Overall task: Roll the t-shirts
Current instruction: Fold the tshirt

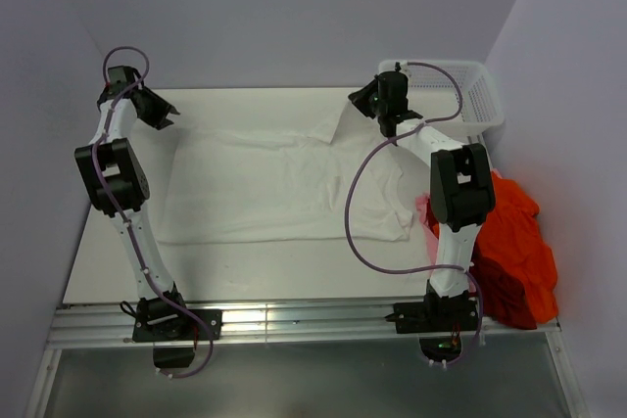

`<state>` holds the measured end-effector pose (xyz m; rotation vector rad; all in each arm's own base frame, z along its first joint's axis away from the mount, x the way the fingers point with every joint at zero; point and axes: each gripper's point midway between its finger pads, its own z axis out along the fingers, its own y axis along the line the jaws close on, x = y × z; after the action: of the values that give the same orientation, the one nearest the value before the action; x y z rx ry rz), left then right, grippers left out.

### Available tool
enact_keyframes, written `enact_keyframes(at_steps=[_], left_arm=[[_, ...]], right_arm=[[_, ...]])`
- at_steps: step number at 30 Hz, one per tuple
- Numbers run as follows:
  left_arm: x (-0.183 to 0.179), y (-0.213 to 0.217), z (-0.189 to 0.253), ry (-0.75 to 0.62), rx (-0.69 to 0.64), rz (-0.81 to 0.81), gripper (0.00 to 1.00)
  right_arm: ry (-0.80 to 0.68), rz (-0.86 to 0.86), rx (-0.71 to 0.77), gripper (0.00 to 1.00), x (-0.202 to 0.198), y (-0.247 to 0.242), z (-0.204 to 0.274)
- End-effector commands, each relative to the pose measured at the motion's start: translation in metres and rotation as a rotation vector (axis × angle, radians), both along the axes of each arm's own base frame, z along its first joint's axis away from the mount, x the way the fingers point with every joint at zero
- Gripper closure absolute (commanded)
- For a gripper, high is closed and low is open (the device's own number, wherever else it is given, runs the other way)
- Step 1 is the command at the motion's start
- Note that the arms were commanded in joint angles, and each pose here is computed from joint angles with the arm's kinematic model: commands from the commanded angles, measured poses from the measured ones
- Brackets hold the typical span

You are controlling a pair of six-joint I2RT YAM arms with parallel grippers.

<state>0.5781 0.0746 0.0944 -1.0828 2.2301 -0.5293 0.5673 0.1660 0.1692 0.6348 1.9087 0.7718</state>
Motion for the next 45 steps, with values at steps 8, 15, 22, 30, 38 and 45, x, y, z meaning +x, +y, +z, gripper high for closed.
enact_keyframes(at_steps=[8,15,22,30,38,45], left_arm=[[0.002,0.003,-0.029,0.053,-0.002,-0.013,0.56],[-0.002,0.006,-0.039,0.087,0.025,0.002,0.55],[-0.003,-0.006,-0.063,0.126,-0.025,-0.025,0.57],[-0.002,-0.015,-0.071,0.129,-0.058,-0.044,0.54],[-0.001,-0.018,-0.072,0.134,-0.034,-0.047,0.84],[0.013,-0.006,-0.062,0.049,-0.067,-0.055,1.0]], right_arm=[[-0.097,0.01,0.028,1.0,-0.002,-0.001,0.038],[-0.086,0.024,0.043,1.0,-0.005,0.002,0.033],[-0.088,0.024,0.037,1.0,-0.01,0.0,0.032],[-0.091,0.026,0.038,1.0,-0.014,0.0,0.033],[-0.087,0.028,0.045,1.0,-0.016,0.0,0.029],[-0.085,0.033,0.046,1.0,-0.016,0.001,0.028]])
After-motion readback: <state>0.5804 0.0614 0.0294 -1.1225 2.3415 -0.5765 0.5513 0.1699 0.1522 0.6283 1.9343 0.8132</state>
